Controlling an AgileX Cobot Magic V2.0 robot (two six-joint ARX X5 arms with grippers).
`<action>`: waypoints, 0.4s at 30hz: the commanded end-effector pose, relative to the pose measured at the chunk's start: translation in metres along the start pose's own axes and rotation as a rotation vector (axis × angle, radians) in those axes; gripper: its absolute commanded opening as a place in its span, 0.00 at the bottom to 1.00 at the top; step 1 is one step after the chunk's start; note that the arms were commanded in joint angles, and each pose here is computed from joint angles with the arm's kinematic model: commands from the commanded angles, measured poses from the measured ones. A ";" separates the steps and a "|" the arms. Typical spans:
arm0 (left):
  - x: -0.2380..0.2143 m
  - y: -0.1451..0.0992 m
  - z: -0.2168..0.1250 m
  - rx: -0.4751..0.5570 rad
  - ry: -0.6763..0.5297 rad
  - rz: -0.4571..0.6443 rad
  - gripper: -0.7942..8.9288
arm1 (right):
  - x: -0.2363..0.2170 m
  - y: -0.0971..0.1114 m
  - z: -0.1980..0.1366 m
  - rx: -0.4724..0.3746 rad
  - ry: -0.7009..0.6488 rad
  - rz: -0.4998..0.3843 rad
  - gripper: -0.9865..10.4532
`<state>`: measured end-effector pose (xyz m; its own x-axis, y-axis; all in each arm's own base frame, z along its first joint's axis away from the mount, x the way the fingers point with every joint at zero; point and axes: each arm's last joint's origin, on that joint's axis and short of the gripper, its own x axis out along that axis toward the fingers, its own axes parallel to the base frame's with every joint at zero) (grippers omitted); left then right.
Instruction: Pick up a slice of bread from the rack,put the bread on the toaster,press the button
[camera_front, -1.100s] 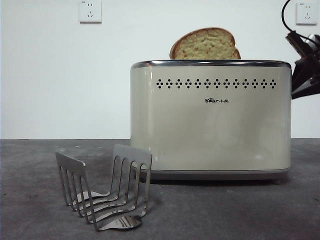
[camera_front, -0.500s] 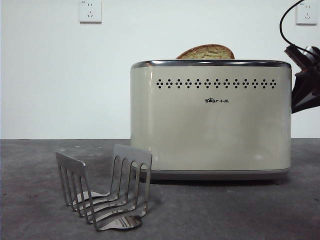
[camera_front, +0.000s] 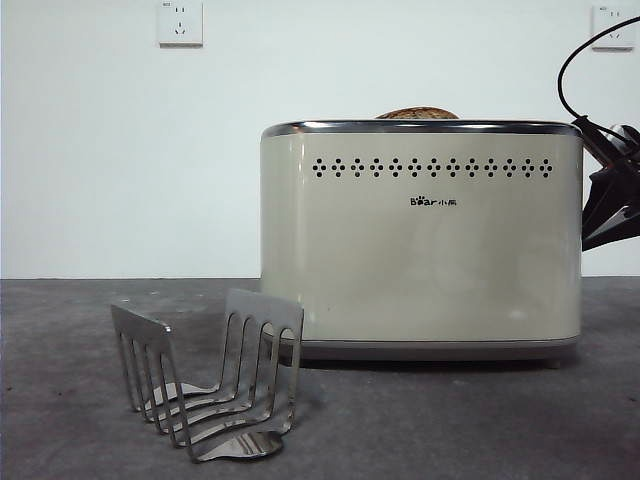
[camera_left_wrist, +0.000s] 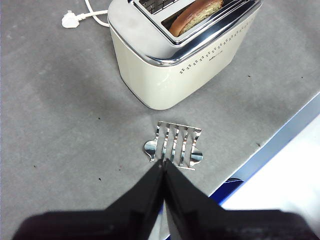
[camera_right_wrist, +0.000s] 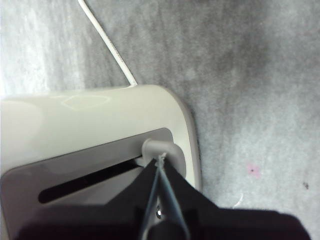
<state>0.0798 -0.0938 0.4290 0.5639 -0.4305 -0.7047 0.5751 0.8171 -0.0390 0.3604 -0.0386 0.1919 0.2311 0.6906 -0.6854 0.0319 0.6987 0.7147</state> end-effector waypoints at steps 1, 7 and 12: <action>0.001 0.000 0.000 -0.011 -0.001 0.005 0.07 | 0.022 -0.022 -0.008 0.063 0.088 -0.089 0.08; 0.001 0.000 0.000 -0.010 0.001 0.005 0.07 | 0.022 -0.023 -0.009 0.067 0.091 -0.090 0.08; 0.003 0.000 0.001 -0.009 0.007 0.007 0.07 | 0.022 -0.022 -0.009 0.063 0.092 -0.090 0.08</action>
<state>0.0808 -0.0951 0.4285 0.5616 -0.4276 -0.7084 0.5750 0.8173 -0.0375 0.3606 -0.0388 0.1911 0.2265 0.6926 -0.6848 0.0358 0.6967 0.7165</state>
